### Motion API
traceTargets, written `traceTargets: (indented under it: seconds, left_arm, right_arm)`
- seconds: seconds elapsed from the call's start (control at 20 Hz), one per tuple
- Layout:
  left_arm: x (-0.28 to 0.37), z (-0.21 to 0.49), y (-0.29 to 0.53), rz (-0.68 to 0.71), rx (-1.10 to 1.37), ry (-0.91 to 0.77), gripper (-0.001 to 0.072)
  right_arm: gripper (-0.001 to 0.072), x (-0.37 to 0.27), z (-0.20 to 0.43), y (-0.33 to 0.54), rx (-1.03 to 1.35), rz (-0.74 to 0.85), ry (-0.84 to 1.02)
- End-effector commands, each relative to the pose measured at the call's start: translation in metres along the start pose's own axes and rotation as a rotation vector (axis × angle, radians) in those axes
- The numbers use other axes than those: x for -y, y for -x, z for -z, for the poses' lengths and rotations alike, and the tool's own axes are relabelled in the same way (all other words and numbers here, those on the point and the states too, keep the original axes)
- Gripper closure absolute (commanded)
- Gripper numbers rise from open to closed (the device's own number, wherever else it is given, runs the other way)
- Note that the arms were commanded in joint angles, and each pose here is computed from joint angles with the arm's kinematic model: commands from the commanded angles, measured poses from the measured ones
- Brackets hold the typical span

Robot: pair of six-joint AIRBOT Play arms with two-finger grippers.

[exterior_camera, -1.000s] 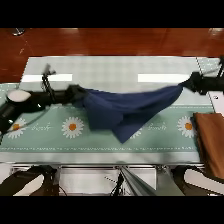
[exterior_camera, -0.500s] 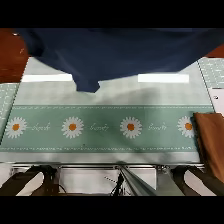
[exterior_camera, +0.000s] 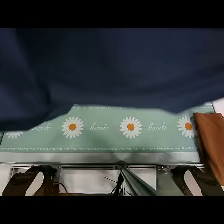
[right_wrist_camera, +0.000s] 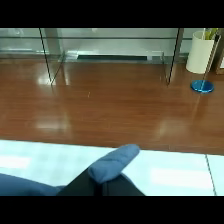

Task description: Fold the shirts.

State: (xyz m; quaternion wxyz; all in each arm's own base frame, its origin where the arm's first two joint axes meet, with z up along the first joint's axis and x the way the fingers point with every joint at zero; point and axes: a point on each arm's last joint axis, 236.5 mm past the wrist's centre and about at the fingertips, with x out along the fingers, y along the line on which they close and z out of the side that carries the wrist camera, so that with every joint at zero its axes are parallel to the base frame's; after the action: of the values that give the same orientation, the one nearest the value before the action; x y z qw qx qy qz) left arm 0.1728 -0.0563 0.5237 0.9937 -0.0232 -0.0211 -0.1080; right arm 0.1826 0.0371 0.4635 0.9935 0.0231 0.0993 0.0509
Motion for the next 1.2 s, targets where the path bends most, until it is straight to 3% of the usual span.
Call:
traceTargets:
  seconds: [0.0, 0.2, 0.4, 0.7, 1.15]
  left_arm:
    - [-0.010, 0.037, 0.043, -0.096, -0.136, -0.016, 0.0685]
    - [-0.021, 0.106, 0.029, -0.106, -0.398, 0.028, 0.0684]
    - [-0.048, 0.202, -0.037, -0.118, -0.602, 0.118, 0.0685]
    - [-0.089, 0.343, -0.171, -0.140, -0.623, 0.329, 0.0685]
    - [-0.093, 0.464, -0.324, -0.123, -0.714, 0.561, 0.0685]
  right_arm:
    - [0.0682, -0.012, 0.023, 0.030, -0.052, -0.004, 0.000]
    - [0.0682, -0.007, 0.052, 0.008, -0.165, -0.018, -0.038]
    - [0.0682, 0.005, 0.128, -0.070, -0.373, -0.084, -0.149]
    - [0.0682, 0.038, 0.248, -0.224, -0.547, -0.134, -0.318]
    - [0.0682, 0.050, 0.318, -0.427, -0.680, -0.124, -0.374]
